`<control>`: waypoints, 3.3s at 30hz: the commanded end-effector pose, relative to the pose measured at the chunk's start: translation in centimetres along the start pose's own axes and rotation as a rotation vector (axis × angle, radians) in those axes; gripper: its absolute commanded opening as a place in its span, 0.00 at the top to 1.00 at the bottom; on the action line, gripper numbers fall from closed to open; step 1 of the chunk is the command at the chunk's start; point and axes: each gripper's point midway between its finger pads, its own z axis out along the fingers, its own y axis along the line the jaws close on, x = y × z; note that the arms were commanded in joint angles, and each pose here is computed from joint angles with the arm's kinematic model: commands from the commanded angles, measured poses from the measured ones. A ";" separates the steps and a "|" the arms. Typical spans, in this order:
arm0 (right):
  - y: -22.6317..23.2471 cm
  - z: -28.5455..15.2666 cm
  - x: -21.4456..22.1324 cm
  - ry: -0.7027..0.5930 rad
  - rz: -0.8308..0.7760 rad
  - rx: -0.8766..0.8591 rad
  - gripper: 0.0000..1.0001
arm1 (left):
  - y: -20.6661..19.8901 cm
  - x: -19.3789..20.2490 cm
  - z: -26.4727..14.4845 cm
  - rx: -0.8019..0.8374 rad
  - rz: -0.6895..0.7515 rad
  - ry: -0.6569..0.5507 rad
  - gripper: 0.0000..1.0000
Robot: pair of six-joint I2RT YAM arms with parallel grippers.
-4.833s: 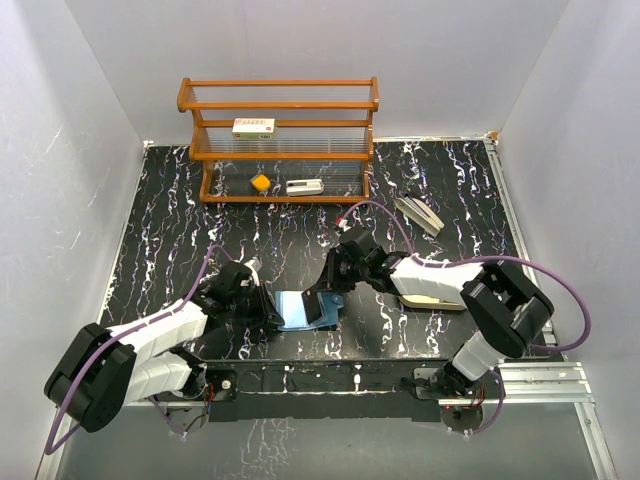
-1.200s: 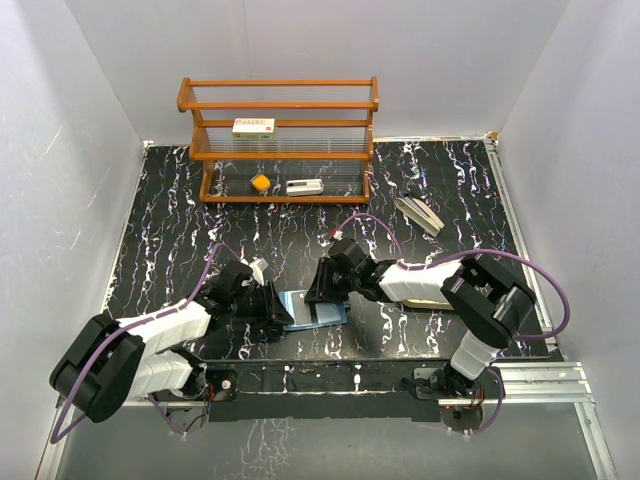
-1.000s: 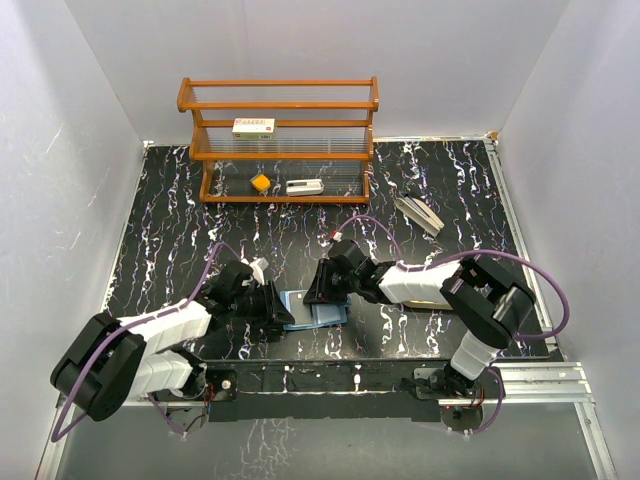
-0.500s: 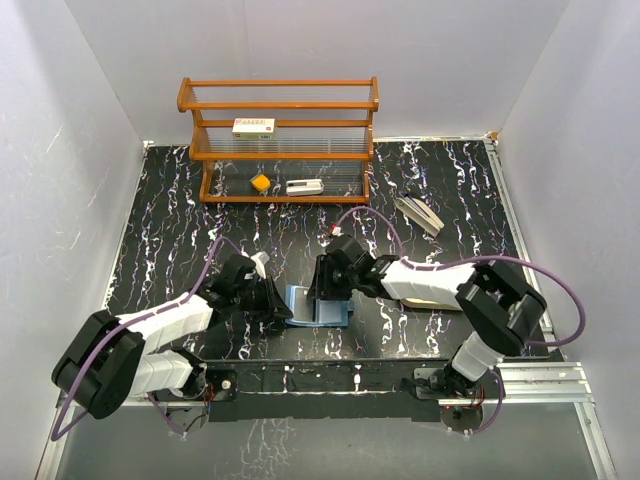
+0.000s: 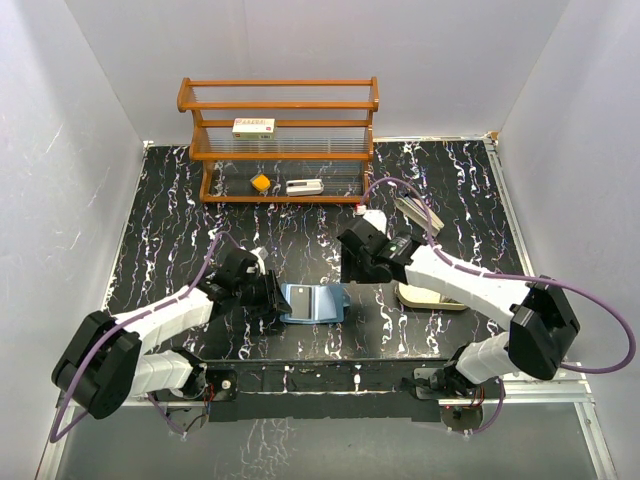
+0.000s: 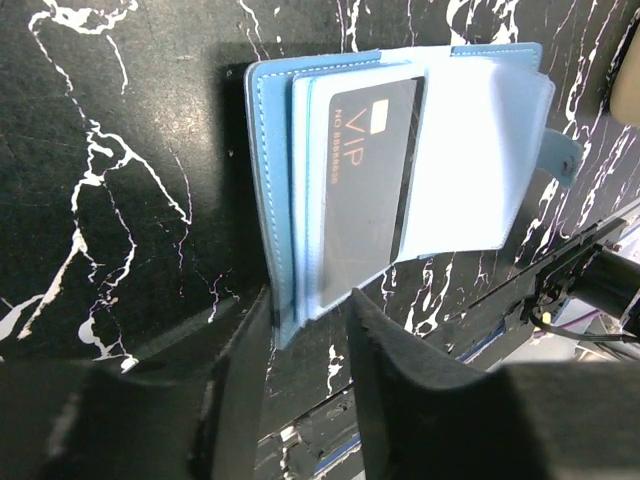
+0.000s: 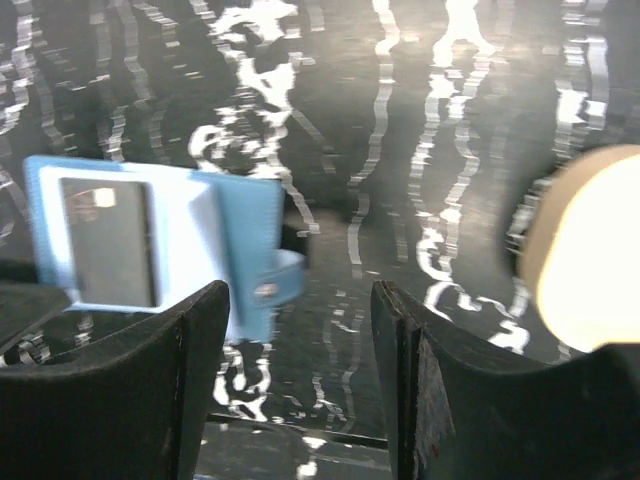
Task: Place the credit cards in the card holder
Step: Insert the credit card into the card holder, then pick up the credit card from the storage box.
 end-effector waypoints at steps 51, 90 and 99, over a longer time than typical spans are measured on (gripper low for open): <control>-26.4 -3.0 -1.4 0.214 0.272 0.846 0.61 | -6.3 -0.6 -6.3 0.198 0.174 -0.015 0.32; -23.5 -4.8 -5.0 0.120 0.215 0.624 1.00 | -6.2 -1.5 -6.7 0.181 0.175 -0.069 0.32; -19.5 -7.6 -7.2 -0.009 0.213 0.401 1.00 | -7.7 -2.0 -8.0 0.233 0.141 -0.116 0.32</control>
